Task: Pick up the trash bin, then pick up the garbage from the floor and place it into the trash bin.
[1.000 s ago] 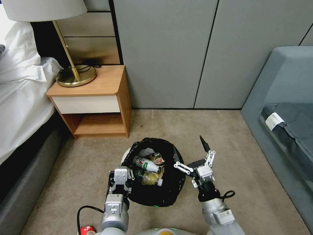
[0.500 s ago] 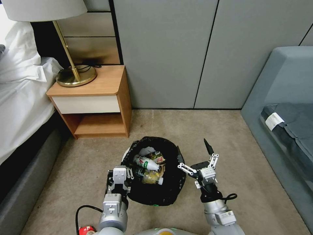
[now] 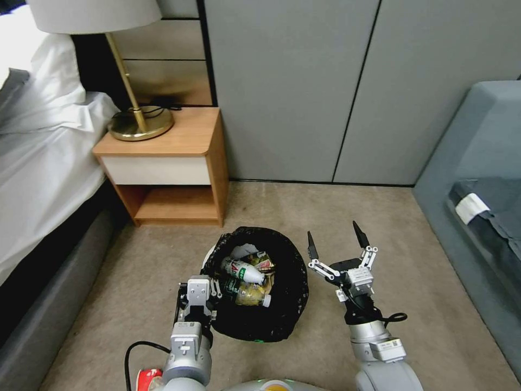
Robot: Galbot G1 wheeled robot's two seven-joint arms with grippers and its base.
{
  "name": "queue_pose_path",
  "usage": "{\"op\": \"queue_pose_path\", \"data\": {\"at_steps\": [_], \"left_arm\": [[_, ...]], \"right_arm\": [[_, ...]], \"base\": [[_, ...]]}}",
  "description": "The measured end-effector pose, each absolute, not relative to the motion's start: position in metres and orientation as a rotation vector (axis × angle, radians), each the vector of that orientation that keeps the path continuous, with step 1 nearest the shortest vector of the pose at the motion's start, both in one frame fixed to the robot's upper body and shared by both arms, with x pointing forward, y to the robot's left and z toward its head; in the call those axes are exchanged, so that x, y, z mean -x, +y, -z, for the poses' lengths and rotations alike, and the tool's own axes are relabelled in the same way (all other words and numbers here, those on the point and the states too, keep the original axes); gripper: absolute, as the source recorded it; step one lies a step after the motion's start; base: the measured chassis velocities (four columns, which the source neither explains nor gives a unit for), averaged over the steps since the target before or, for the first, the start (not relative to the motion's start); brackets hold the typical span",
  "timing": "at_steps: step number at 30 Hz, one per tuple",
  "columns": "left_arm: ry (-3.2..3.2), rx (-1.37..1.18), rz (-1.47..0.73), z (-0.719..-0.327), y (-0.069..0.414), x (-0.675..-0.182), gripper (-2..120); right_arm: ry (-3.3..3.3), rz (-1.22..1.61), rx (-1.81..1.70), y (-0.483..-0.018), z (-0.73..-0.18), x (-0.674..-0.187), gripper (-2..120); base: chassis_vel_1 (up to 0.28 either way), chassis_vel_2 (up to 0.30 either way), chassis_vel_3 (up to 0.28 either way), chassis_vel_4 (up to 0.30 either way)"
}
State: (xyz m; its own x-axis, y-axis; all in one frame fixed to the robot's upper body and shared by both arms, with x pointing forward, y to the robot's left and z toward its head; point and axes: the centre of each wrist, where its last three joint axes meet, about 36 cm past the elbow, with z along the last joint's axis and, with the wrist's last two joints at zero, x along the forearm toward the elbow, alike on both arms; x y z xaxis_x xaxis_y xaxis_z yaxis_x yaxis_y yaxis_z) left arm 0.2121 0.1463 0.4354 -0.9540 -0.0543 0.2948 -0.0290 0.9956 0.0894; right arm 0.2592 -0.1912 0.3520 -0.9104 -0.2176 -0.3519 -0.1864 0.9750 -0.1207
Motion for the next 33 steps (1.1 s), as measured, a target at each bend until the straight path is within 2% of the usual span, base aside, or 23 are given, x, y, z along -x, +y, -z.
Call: {"op": "queue_pose_path", "data": {"at_steps": [33], "left_arm": [[-2.836, -0.070, 0.126, -0.4368, 0.1471, -0.2112, 2]], "right_arm": [[2.747, 0.111, 0.314, -0.1924, -0.3514, -0.2622, 100]], "base": [[0.118, 0.121, 0.122, 0.119]]}}
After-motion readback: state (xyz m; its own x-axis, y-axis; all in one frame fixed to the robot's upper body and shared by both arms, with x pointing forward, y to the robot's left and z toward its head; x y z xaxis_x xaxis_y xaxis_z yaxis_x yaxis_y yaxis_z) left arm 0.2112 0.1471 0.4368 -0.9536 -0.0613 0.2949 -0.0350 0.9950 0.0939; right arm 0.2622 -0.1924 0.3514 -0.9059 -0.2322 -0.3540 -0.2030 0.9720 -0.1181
